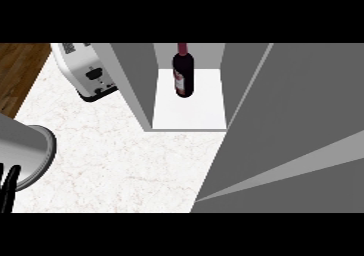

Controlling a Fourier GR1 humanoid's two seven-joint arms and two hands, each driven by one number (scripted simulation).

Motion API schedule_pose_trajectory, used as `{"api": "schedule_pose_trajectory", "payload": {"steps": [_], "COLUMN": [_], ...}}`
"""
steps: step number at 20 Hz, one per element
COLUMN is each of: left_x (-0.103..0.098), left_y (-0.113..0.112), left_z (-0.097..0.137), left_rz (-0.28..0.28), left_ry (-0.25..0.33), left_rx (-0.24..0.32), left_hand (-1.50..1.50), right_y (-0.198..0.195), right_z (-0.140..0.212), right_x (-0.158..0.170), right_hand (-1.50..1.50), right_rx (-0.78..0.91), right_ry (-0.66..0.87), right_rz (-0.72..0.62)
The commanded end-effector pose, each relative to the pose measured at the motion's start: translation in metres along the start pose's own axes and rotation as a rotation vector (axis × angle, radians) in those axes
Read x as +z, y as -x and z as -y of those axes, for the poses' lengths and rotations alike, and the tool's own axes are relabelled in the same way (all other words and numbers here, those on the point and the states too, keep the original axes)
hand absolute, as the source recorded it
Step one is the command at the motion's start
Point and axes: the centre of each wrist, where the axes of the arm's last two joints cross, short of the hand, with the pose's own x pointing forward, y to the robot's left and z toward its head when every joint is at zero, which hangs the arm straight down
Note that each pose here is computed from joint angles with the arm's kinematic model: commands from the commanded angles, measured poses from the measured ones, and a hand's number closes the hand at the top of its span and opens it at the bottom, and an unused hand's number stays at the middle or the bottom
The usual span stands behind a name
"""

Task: Pick up the wine, place it into the cabinet and close the cabinet

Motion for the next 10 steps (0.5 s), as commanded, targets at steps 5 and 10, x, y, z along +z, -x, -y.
{"api": "schedule_pose_trajectory", "payload": {"steps": [5,10], "left_x": [-0.009,-0.014], "left_y": [-0.015,-0.015], "left_z": [-0.024,-0.032], "left_rz": [0.003,-0.012], "left_ry": [0.025,0.029], "left_rx": [0.017,0.005], "left_hand": [-1.5,-1.5], "right_y": [-0.027,-0.022], "right_z": [-0.047,-0.058], "right_x": [0.003,-0.009], "right_hand": [1.5,1.5], "right_rx": [0.069,0.128], "right_ry": [0.012,0.03], "right_rz": [0.121,0.144]}}
